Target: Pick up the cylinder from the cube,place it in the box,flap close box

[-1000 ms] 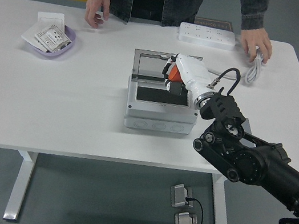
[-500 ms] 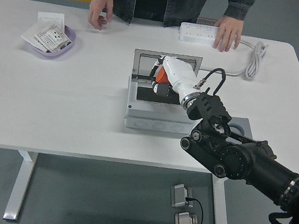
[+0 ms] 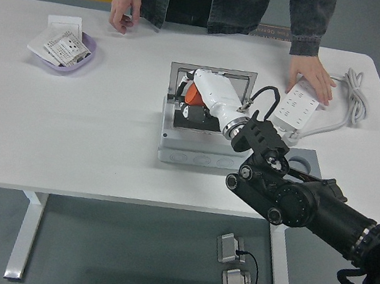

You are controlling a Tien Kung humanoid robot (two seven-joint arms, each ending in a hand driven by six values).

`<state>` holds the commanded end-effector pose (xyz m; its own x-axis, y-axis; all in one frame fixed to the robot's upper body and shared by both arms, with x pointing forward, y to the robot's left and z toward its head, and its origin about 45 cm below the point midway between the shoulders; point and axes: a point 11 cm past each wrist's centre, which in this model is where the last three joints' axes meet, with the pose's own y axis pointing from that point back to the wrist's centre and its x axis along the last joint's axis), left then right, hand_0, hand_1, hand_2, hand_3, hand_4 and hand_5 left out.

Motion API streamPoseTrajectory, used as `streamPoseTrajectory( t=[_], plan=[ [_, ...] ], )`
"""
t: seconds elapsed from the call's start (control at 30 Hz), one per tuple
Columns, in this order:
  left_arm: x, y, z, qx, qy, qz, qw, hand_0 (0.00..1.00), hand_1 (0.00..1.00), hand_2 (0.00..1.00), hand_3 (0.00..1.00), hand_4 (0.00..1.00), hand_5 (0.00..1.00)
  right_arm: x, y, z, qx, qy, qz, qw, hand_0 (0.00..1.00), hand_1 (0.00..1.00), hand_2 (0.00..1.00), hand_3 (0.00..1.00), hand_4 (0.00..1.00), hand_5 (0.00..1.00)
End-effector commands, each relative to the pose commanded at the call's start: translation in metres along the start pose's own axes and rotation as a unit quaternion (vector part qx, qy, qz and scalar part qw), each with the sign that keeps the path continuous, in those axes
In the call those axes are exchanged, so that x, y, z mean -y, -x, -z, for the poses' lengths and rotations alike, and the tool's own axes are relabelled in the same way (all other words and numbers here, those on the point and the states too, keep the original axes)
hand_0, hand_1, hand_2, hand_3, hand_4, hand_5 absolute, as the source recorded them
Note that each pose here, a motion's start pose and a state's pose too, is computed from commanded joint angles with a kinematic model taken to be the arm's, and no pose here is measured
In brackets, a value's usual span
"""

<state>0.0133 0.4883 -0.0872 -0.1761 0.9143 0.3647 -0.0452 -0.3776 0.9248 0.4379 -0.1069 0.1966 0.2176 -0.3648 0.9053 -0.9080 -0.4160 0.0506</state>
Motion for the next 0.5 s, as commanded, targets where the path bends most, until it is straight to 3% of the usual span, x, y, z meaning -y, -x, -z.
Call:
streamPoseTrajectory(
  t=[0.17,0.2,0.4,0.43,0.5],
  plan=[
    [0.0,0.0,0.0,0.001,0.0,0.001,1.0,0.641,0.667,0.639,0.706,0.705,0.196,0.0,0.001,-0.003,-0.001,-0.001,0.001,1.0,0.168,0.335,0.499,0.647,0.6,0.296],
    [0.0,0.0,0.0,0.002,0.0,0.001,1.0,0.641,0.667,0.637,0.705,0.699,0.188,0.0,0.001,-0.004,-0.001,0.0,0.001,1.0,0.188,0.348,0.51,0.655,0.747,0.36],
    [0.0,0.001,-0.002,0.004,0.002,0.003,1.0,0.641,0.667,0.637,0.705,0.699,0.188,0.0,0.0,-0.011,-0.002,0.005,0.002,1.0,0.188,0.348,0.51,0.655,0.747,0.36],
    [0.0,0.002,-0.003,0.004,0.002,0.003,1.0,0.641,0.667,0.633,0.701,0.685,0.173,0.0,-0.001,-0.012,-0.002,0.006,0.002,1.0,0.202,0.358,0.507,0.666,0.855,0.47],
    [0.0,0.002,-0.002,0.004,0.002,0.004,1.0,0.641,0.667,0.633,0.701,0.685,0.173,0.0,-0.001,-0.013,-0.002,0.006,0.001,1.0,0.202,0.358,0.507,0.666,0.855,0.47]
  ],
)
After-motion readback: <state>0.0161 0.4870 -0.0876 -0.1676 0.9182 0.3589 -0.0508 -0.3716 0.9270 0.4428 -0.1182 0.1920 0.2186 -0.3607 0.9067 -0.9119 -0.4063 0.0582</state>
